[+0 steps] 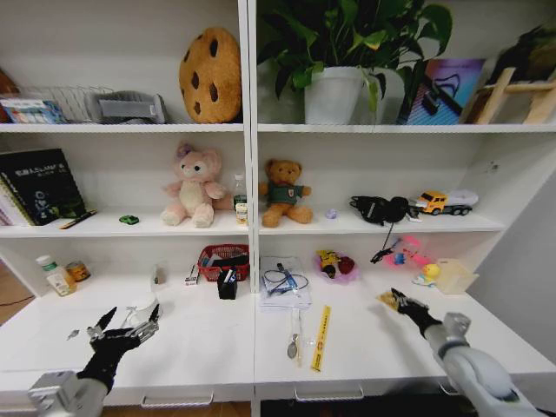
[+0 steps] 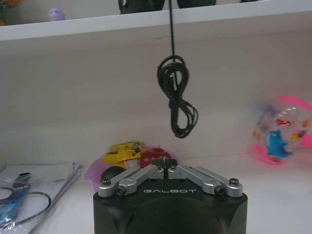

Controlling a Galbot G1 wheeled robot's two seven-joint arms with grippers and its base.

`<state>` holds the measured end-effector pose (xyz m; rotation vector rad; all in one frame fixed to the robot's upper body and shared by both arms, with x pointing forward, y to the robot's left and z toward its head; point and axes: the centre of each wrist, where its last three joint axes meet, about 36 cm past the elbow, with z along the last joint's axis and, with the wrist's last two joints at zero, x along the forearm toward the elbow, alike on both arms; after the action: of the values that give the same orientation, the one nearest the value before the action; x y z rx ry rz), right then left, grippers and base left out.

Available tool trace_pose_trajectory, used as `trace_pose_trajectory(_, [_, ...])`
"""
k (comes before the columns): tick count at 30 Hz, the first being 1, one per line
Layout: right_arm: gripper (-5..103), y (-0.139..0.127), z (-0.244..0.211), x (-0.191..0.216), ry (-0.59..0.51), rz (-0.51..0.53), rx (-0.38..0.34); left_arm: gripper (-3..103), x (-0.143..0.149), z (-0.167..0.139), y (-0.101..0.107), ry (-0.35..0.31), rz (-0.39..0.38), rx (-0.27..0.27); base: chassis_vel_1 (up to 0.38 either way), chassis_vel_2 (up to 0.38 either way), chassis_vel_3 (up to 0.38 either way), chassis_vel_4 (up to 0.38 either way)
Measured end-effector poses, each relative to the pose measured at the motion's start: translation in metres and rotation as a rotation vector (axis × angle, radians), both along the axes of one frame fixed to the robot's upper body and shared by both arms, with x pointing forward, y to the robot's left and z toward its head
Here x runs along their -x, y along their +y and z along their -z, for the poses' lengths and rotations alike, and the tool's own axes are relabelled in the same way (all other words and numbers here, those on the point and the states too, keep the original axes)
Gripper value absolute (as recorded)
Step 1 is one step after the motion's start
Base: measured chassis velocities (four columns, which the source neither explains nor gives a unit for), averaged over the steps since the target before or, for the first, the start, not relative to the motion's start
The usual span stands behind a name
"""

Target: Organize the objects on the table.

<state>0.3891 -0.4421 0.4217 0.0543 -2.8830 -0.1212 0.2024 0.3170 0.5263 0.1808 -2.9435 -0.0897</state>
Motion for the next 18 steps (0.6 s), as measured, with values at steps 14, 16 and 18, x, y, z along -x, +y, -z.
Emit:
trace_pose_trajectory(14, [0,0.025,0.042,-0.094,-0.070,-0.067,0.055,100,0.000,0.000,0.000,0.000,0.000,0.000,0.000,0.000,0.000,0.000])
trace_pose_trajectory(16, [0,0.030,0.047,-0.101,-0.077,-0.069,0.055,100,0.000,0.000,0.000,0.000,0.000,0.000,0.000,0.000,0.000,0.000])
trace_pose_trajectory(18, [0,0.036,0.055,-0.113,-0.091,-0.071,0.058,100,0.000,0.000,0.000,0.000,0.000,0.000,0.000,0.000,0.000,0.000])
